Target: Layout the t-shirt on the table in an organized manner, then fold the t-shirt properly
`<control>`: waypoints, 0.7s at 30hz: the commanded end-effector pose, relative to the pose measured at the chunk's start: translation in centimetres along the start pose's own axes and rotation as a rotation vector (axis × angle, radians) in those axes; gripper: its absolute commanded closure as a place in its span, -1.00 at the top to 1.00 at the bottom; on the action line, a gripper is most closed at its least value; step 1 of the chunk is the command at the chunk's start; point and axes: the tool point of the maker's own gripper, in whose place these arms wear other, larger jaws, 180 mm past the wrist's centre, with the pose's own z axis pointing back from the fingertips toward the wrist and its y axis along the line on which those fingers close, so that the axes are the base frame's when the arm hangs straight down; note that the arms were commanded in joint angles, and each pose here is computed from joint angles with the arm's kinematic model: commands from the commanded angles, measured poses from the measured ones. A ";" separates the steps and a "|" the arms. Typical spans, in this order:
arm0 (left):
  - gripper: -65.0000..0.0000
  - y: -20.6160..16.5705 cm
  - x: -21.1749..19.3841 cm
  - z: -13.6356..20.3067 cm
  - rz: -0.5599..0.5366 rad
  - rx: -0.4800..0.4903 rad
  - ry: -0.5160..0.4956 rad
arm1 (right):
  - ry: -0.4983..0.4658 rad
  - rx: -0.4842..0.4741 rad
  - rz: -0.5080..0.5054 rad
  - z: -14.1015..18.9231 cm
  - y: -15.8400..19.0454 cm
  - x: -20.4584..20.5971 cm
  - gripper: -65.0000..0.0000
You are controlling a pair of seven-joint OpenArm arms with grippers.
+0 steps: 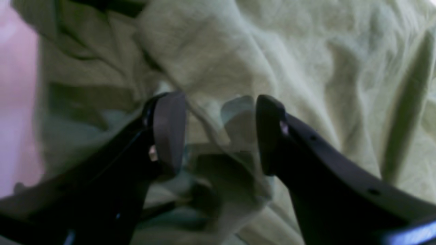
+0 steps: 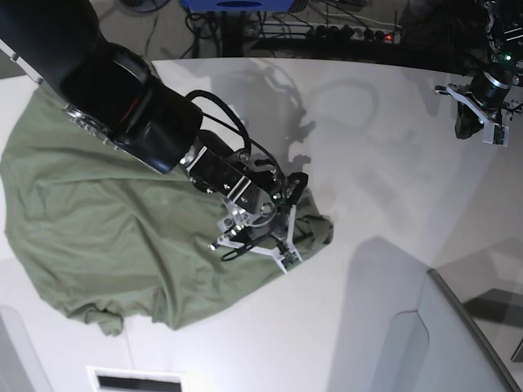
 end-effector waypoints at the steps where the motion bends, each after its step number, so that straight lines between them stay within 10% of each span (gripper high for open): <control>1: -1.00 0.9 1.2 0.3 -0.010 0.018 -0.036 | -0.082 0.003 -0.007 0.7 0.2 3.3 -0.08; 21: -1.00 0.9 1.2 0.3 -0.010 0.018 -0.039 | -0.041 -0.014 -0.005 0.1 -0.1 1.5 -0.08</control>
